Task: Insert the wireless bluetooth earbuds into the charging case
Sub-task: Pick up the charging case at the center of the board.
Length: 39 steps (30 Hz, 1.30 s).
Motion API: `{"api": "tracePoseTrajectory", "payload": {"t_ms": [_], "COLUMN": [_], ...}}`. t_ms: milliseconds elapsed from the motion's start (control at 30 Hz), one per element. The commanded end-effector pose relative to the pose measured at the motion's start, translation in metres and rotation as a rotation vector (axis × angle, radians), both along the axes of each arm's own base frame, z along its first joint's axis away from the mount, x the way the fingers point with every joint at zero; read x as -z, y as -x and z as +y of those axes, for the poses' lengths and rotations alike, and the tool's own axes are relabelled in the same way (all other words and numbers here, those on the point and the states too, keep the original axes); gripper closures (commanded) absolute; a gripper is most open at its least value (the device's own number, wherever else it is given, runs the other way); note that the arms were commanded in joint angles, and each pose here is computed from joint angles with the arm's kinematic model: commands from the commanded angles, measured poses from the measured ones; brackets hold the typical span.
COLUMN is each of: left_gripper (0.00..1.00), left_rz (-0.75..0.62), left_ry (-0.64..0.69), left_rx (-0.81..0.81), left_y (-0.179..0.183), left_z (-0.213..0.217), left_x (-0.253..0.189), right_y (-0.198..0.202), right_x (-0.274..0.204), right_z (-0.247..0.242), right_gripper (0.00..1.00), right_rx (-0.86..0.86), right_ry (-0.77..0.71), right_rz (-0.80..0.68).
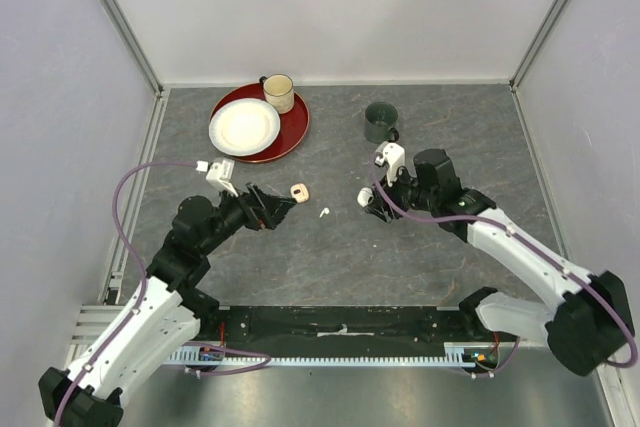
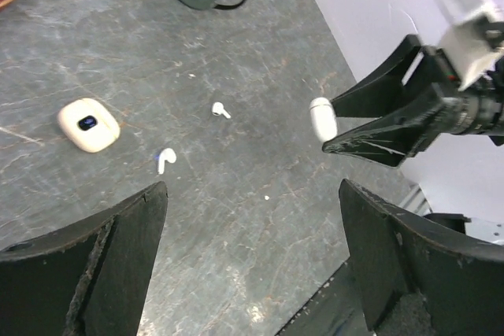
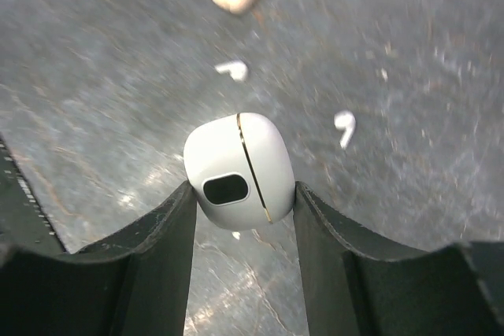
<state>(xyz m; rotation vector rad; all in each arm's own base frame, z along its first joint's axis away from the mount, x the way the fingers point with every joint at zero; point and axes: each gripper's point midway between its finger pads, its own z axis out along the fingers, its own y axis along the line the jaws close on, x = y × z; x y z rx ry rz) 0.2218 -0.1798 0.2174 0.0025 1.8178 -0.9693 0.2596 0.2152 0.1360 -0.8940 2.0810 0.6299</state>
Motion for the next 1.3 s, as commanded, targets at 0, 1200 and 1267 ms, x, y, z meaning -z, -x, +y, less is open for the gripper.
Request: {"api": "tracePoseTrajectory", "payload": {"t_ms": [0,1200,1267], "left_gripper": [0.05,0.39,0.41], "left_rz": [0.003,0.065,0.068], "left_ry": [0.070,0.023,0.024], "left_rx": [0.145,0.436,0.446], "left_y": [0.006,0.016,0.017], "left_z": [-0.026,-0.135,-0.136], "left_x": [-0.036,-0.038,-0.039], "right_y": [0.015,0.051,0.051], "right_x": [-0.071,-0.124,-0.124], "right_z": [0.029,0.081,0.082], "right_gripper": [0.95,1.00,1.00], "right_rx": [-0.134,-0.194,-0.195], "right_ry": [-0.178,-0.166,-0.168], "right_rz": [-0.174,-0.397,-0.400]}}
